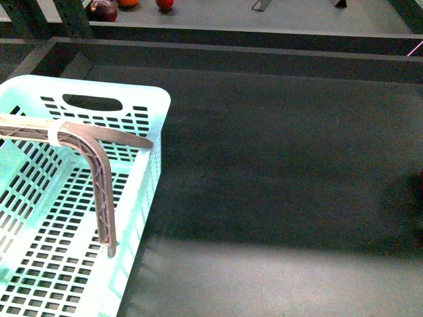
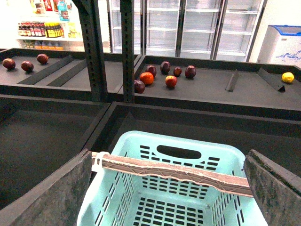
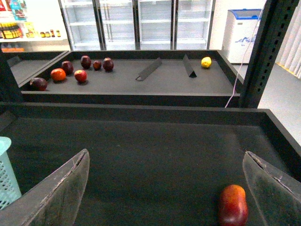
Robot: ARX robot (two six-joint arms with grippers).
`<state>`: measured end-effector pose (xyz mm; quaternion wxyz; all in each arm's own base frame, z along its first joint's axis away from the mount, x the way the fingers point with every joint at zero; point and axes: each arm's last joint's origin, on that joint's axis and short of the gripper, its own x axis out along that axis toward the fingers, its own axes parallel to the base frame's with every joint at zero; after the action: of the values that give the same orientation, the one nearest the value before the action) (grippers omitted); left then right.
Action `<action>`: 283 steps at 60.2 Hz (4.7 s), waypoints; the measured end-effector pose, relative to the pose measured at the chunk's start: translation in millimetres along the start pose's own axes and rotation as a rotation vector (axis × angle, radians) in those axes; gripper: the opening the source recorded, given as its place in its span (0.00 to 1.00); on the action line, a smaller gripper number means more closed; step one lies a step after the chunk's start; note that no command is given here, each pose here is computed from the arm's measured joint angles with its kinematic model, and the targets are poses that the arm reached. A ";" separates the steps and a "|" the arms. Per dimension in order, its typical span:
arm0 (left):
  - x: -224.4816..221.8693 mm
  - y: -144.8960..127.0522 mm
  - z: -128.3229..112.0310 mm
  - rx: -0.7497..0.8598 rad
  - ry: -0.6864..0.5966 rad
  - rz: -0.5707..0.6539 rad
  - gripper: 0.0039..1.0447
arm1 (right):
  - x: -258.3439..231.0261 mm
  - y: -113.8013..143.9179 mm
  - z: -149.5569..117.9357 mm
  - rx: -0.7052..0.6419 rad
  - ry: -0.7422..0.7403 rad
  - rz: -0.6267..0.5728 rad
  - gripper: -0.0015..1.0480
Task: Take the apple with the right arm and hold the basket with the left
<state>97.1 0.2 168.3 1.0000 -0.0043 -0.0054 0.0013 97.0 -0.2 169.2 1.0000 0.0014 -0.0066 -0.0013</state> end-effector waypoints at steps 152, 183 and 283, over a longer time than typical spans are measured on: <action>176.9 -55.9 14.2 -1.093 0.706 0.077 0.05 | 0.0 0.0 0.0 0.000 0.000 0.001 0.91; 159.2 -179.6 78.9 -0.972 0.780 -0.396 0.05 | 0.0 0.0 0.0 0.000 0.000 0.001 0.91; 153.9 -189.9 80.5 -0.925 0.788 -0.445 0.05 | 128.9 -118.8 -167.2 0.215 0.950 -0.420 0.91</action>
<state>250.6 -188.6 252.1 0.7983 -0.4337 0.3612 -0.2103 227.8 -118.9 3.4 0.8653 0.1056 0.4473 -0.2001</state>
